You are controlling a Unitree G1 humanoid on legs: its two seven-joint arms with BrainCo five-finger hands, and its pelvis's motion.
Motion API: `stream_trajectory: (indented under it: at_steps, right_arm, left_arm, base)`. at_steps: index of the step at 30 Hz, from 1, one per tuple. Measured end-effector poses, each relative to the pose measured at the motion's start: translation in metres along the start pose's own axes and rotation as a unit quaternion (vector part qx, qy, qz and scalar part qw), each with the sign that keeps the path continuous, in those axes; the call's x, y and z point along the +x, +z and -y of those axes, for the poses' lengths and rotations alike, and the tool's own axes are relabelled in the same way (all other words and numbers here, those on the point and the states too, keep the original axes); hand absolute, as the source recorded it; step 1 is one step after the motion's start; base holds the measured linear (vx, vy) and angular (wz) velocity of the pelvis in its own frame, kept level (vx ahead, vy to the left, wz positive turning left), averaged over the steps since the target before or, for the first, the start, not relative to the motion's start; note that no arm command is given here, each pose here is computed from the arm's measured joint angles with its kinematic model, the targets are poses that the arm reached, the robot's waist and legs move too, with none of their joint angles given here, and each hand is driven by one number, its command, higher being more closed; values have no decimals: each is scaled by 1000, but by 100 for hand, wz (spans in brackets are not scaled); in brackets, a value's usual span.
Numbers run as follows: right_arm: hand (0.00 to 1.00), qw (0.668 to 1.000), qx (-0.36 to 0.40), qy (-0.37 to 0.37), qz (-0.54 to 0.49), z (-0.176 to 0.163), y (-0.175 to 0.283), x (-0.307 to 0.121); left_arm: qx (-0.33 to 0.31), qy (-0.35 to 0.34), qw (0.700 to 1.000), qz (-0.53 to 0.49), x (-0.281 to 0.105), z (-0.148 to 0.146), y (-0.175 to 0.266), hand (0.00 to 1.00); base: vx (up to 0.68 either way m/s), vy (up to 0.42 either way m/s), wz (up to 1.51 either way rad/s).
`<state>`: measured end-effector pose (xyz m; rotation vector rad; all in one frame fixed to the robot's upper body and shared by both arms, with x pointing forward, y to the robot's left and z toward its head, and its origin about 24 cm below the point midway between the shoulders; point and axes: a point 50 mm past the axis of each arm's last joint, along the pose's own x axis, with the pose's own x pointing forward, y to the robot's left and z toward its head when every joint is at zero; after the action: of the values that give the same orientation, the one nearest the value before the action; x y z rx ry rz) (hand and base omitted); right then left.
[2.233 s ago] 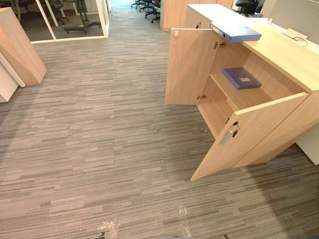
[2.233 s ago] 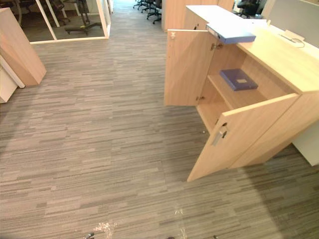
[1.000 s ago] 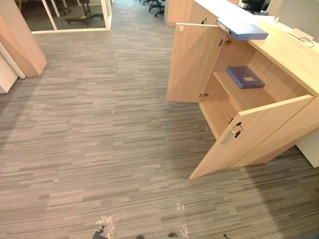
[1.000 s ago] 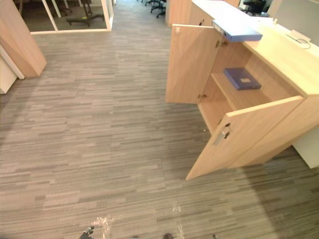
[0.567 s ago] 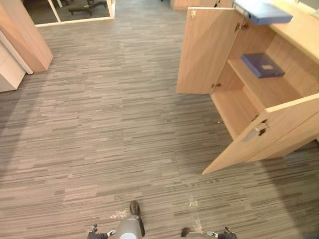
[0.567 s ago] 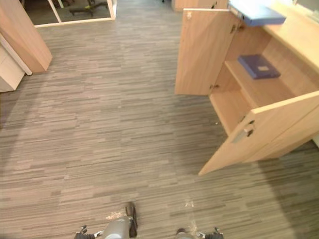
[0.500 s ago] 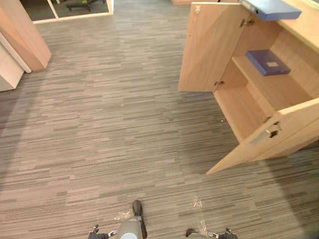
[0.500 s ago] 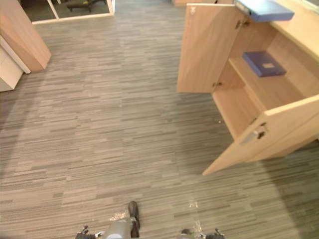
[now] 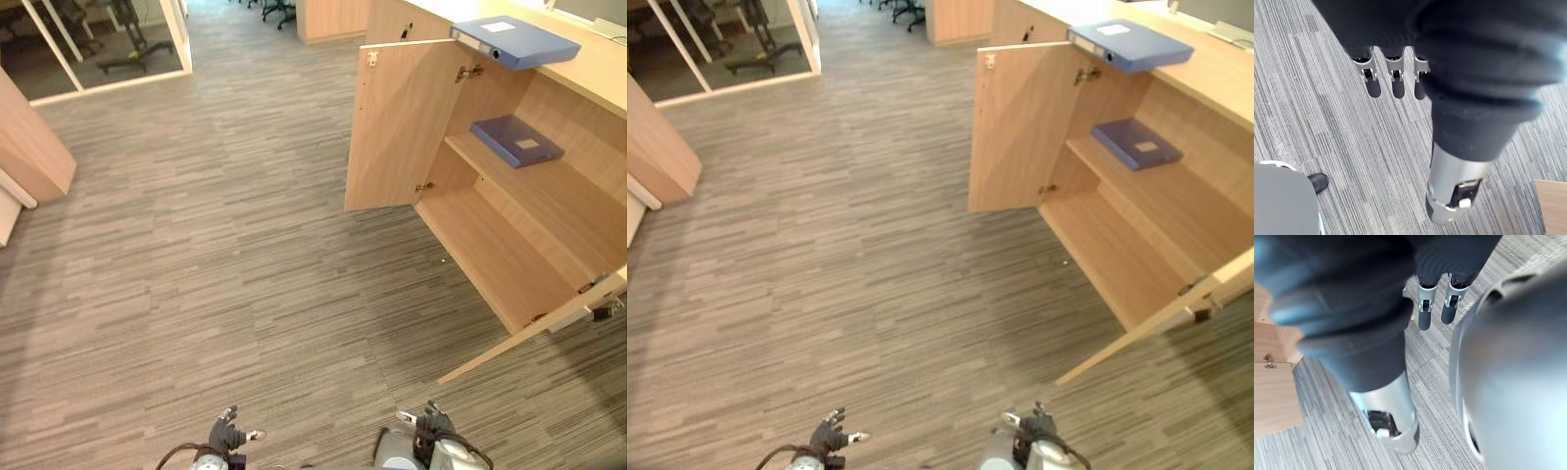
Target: Walk over to the cabinet, pick up the folder, carry it to the office cabinet, place the folder inside the office cabinet, then close the office cabinet door
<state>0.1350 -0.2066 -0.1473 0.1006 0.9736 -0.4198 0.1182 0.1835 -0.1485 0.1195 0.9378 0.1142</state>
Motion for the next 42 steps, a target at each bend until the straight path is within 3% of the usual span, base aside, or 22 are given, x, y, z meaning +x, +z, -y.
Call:
stream_trajectory:
  at_steps: [4, 12, 15, 21, 37, 42]
  right_arm:
    - [0, 999, 31, 11, -7, -11, -5, -3]
    - [0, 997, 68, -13, -26, 1, -24, -9]
    - [0, 998, 64, -14, -18, 3, -25, -11]
    - [0, 998, 44, -15, -40, 4, -32, -10]
    - [0, 997, 13, -15, -79, 15, -43, -8]
    - [0, 999, 14, -21, -36, 21, -24, -5]
  left_arm:
    - [-20, 10, 1000, 4, 4, -1, 8, 0]
    - [-26, -4, 1000, 3, 4, 11, 9, 0]
    - [-73, 10, 997, 13, 1, 13, 11, 0]
    - [-109, 54, 992, 30, 0, -6, 15, 0]
    - [-85, 48, 995, -5, 1, -8, 1, 0]
    - [-81, 47, 995, -35, -2, -7, -14, 0]
  base:
    - [204, -241, 34]
    - [416, -302, 35]
    - [331, -186, -35]
    - [330, -9, -83]
    - [386, 307, -50]
    - [281, 324, -40]
